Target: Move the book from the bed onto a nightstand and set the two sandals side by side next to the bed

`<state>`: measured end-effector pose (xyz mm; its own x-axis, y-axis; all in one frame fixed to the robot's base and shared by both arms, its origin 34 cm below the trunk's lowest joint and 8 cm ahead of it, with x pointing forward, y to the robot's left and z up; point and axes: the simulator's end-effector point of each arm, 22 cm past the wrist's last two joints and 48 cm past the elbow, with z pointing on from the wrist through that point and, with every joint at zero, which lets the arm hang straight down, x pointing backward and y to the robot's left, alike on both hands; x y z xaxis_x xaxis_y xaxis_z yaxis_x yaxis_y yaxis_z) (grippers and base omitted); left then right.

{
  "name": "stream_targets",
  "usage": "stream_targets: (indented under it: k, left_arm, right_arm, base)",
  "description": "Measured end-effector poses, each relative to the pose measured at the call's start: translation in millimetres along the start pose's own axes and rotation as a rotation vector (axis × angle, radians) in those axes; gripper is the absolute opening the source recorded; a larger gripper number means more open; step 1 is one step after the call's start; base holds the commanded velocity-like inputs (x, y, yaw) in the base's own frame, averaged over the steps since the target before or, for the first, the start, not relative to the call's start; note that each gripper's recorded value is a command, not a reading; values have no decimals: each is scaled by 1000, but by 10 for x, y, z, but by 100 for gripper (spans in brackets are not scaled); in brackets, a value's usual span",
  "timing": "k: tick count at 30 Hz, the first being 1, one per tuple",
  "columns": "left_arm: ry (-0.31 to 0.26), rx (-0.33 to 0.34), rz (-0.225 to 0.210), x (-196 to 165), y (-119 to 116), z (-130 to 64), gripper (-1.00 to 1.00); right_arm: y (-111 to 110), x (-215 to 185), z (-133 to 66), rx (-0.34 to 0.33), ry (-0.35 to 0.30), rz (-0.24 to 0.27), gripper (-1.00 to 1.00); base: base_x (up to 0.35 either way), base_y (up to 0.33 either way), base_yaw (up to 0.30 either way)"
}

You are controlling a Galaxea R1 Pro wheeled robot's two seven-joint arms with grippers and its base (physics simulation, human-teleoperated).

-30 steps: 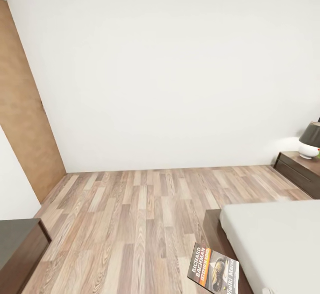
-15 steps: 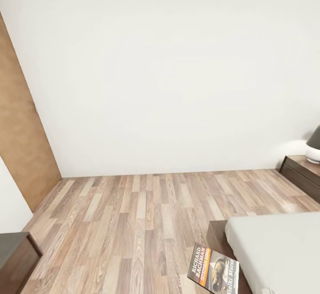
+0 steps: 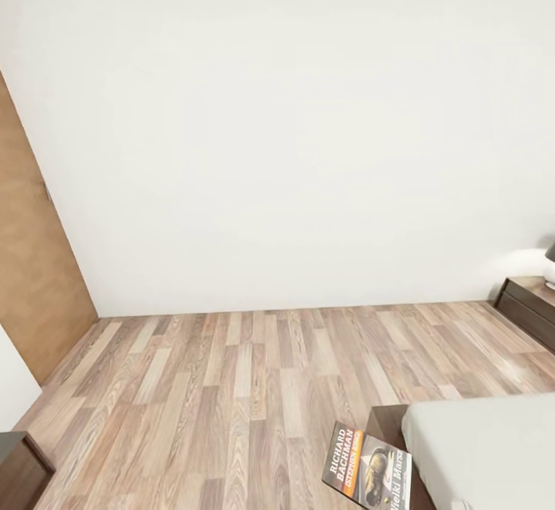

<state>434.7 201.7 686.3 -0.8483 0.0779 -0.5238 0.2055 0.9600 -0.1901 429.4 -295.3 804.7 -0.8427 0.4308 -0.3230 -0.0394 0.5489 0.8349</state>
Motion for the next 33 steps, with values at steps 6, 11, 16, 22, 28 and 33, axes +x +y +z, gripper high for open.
stream_targets:
  k: [6, 11, 16, 22, 28, 33]
  left_arm:
    - [0, 0, 0, 0, 0, 0, 100]
    - [0, 0, 0, 0, 0, 0, 100]
    - [0, 0, 0, 0, 0, 0, 100]
    - [1, 0, 0, 5, 1, -1, 100]
    - [1, 0, 0, 5, 1, -1, 100]
    - [1, 0, 0, 3, 1, 0, 100]
  right_arm:
    - [1, 0, 1, 0, 0, 0, -100]
    - [1, 0, 1, 0, 0, 0, -100]
    - [2, 1, 2, -1, 0, 0, -100]
    - [2, -3, 1, -1, -2, 1, -100]
    - [3, -5, -1, -1, -2, 1, -100]
    - [2, -5, -2, -1, -2, 0, -100]
  base:
    - [330, 82, 0]
    - [330, 102, 0]
    - [329, 104, 0]
    - [329, 104, 0]
    - [329, 104, 0]
    - [329, 104, 0]
